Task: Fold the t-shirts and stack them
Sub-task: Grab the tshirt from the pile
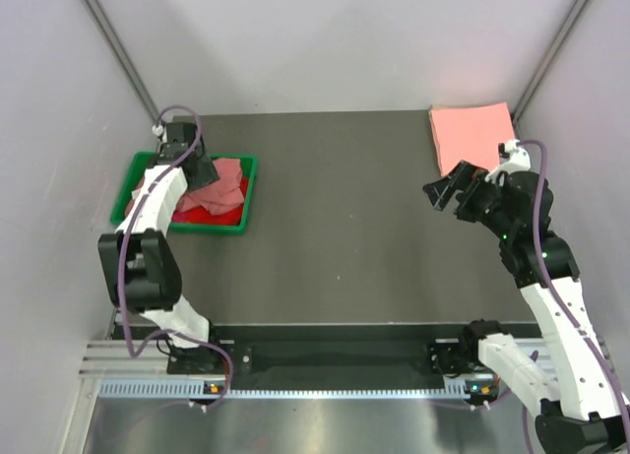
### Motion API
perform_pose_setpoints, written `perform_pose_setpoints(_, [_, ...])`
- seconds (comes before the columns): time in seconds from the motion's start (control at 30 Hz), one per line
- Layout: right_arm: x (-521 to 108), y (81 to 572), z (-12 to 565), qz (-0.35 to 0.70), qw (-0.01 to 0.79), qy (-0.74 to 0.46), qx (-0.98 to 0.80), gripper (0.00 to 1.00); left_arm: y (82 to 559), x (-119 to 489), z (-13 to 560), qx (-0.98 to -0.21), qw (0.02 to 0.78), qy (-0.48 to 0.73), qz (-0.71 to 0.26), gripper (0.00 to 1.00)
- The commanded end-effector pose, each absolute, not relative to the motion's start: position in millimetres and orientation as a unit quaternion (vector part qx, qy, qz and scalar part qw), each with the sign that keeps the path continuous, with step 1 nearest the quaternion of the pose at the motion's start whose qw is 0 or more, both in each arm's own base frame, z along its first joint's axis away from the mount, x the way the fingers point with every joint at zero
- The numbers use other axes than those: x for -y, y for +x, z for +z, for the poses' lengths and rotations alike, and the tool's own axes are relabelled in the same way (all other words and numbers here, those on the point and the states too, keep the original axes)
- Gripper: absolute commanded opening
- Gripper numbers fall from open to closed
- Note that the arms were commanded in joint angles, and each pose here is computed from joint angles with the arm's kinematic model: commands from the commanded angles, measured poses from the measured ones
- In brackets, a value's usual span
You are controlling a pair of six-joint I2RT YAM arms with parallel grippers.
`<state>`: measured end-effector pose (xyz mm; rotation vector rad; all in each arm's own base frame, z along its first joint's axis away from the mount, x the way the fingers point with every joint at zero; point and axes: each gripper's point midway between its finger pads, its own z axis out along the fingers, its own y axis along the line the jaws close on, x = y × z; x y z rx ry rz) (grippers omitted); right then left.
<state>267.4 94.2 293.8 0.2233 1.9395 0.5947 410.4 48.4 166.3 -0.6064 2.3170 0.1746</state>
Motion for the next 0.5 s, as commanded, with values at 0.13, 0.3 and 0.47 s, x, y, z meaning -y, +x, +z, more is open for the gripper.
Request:
perform_pose_setpoints(0.13, [-98.6,271.2,318.3,0.256,0.554,0.068,-0.789,1.0,414.5,-51.0,113.0,-0.934,0.26,-0.243,0.042,0.49])
perform_pose_setpoints(0.3, [-99.7,270.5,319.2,0.264,0.551,0.077,-0.788,1.0,438.5,-62.5,168.0,-0.925,0.294,-0.234,0.066,0.0])
perform_pose_setpoints(0.47, [-104.2,269.3,322.2,0.278,0.547,0.077,-0.786,1.0,475.0,-52.2,314.2,-0.875,0.445,-0.185,0.042,0.0])
